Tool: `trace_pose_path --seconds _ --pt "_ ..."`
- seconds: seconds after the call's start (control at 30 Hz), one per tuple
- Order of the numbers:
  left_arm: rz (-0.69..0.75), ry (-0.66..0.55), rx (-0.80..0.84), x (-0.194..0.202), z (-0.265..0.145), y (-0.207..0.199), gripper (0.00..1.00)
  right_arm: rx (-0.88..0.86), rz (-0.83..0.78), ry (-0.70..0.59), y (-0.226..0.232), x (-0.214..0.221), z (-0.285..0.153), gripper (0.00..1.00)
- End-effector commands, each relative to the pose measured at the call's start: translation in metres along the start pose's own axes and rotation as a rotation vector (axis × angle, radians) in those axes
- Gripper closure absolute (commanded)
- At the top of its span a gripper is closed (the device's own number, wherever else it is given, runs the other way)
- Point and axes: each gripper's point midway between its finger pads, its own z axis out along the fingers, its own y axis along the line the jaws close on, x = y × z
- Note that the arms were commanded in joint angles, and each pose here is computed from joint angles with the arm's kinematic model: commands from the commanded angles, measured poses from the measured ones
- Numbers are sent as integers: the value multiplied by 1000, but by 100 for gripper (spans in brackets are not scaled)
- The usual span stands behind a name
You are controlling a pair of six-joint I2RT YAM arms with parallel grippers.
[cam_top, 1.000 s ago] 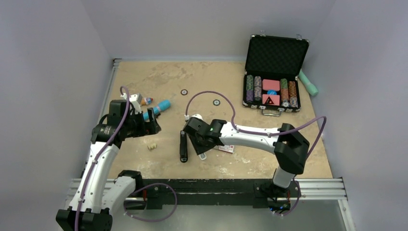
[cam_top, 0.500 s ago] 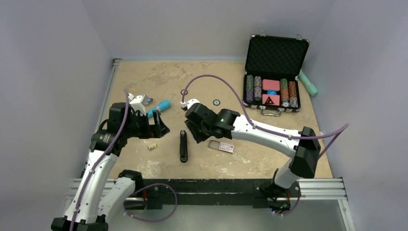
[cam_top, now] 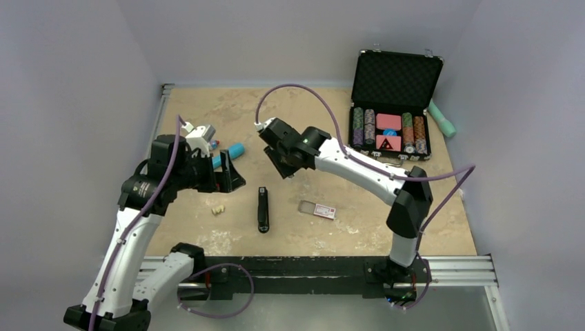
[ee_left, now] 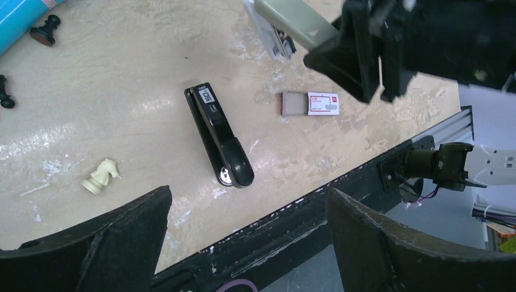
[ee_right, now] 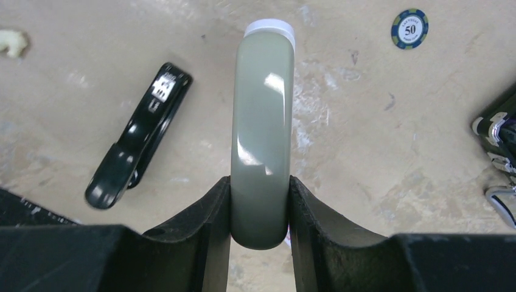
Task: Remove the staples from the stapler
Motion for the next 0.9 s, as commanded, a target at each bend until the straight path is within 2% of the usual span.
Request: trace_pose_path --seconds 0.0,0.17,0.5,0.63,0.73,0.77,0.8,0.87 --pt "23 26 -10 2 6 4 0 -12 45 28 -30 -23 24 100" --pt "38 61 -4 -4 30 10 0 -40 69 53 -22 -40 57 100" --pt "110 115 -4 -22 64 21 0 -68 76 138 -5 -15 113 100" --pt "132 108 -10 -25 80 29 0 -69 119 117 -9 -17 114 77" --pt "136 120 6 -29 97 32 0 -68 176 104 -20 -22 105 54" --pt "142 126 8 -31 103 33 0 -67 204 96 -25 -25 99 41" --pt "155 127 9 -33 107 33 0 -67 242 80 -34 -30 91 24" --pt "197 122 12 -39 115 34 0 -74 316 41 -52 -43 73 3"
